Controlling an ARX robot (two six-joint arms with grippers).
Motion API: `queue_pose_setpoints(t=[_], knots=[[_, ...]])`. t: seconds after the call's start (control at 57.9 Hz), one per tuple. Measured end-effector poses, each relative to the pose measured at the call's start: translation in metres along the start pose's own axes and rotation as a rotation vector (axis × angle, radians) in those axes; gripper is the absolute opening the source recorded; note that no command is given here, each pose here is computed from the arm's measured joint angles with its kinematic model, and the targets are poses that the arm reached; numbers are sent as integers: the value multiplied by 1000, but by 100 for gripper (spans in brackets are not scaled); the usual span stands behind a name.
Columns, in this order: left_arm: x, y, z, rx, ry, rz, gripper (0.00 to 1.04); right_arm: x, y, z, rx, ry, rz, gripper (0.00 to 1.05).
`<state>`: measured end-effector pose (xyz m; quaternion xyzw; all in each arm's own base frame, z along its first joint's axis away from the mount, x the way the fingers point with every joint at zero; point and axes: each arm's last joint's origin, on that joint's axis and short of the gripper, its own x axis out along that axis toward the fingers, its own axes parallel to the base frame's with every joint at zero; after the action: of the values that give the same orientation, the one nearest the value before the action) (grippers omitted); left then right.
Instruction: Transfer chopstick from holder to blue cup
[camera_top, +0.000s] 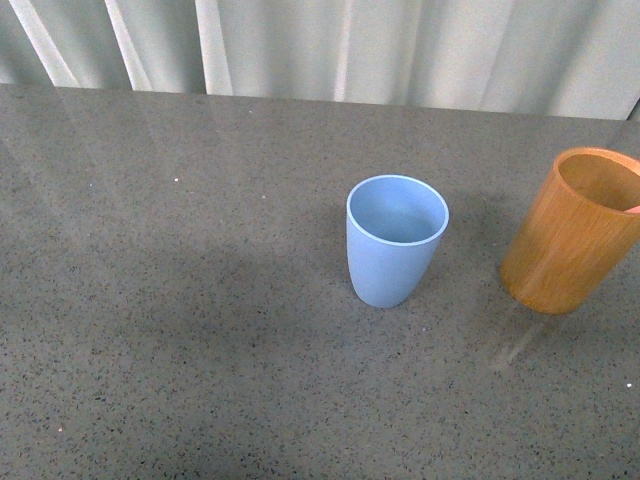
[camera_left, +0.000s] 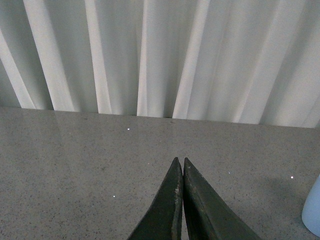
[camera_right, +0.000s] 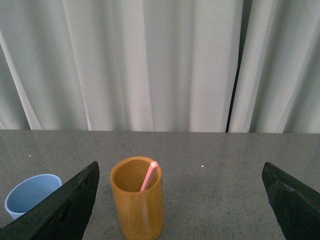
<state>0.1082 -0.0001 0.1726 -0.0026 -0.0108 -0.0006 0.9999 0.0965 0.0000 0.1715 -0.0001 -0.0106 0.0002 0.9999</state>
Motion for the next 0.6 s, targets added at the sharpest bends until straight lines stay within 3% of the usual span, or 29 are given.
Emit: queue_pose_setpoints(t=[0.293, 0.38, 0.466, 0.604], knots=[[-11, 0, -3, 1, 5, 0, 4, 0, 0, 0, 0, 0, 0, 95], [-12, 0, -3, 1, 5, 0, 4, 1, -1, -2, 19, 288, -100, 95], [-12, 0, -2, 1, 3, 0, 4, 3, -5, -13, 15, 523, -113, 95], [-12, 0, -3, 1, 6, 0, 4, 11, -15, -20, 14, 538, -67, 95]])
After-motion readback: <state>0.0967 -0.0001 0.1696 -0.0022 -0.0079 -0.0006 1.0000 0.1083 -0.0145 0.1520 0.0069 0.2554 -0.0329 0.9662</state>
